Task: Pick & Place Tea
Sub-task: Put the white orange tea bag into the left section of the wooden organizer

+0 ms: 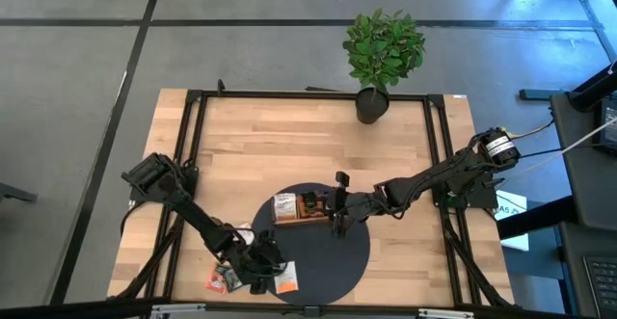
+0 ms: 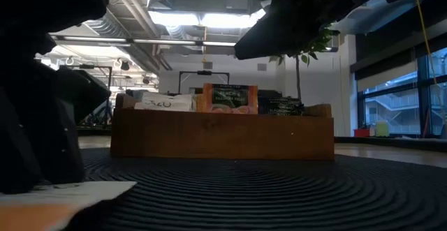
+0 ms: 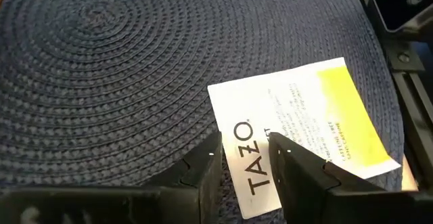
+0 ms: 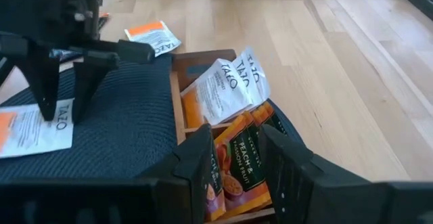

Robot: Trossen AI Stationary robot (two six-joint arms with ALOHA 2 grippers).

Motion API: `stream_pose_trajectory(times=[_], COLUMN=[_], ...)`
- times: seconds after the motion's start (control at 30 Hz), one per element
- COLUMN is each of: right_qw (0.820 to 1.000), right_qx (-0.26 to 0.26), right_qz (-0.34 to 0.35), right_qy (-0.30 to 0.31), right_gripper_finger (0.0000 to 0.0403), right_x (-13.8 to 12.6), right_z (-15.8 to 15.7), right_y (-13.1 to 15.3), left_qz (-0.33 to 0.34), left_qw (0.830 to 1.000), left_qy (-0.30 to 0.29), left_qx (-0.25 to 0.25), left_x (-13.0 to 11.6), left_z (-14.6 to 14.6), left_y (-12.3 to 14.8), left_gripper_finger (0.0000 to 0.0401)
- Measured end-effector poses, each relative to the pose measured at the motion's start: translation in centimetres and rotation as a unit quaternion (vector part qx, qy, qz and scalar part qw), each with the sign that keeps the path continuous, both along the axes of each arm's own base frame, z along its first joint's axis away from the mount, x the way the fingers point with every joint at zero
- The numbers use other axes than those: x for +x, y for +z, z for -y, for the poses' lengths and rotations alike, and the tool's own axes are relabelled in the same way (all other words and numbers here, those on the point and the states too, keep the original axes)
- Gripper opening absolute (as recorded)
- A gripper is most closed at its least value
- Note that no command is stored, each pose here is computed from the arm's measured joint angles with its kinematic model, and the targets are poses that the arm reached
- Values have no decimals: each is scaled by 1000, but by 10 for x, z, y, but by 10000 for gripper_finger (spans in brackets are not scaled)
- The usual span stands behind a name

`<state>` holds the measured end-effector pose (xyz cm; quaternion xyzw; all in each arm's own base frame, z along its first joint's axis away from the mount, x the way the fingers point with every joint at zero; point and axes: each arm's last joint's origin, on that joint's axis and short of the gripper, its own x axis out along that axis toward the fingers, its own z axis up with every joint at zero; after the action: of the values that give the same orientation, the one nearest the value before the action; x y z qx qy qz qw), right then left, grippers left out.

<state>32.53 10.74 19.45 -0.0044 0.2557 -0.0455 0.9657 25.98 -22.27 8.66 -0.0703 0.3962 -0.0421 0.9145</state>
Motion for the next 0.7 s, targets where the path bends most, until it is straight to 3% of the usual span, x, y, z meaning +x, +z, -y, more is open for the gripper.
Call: stream_pose_trajectory(times=[0.7], right_qw=[1000], right_qx=[1], right_qz=[2], right_qy=[0], right_gripper_finger=[126], right_x=[0], right_z=[0], right_y=[0], left_qz=[1], left_qw=[1000], left_qy=[-8], left_qx=[22], left_x=[-3], left_z=[-1], left_y=[6], left_gripper_finger=[4])
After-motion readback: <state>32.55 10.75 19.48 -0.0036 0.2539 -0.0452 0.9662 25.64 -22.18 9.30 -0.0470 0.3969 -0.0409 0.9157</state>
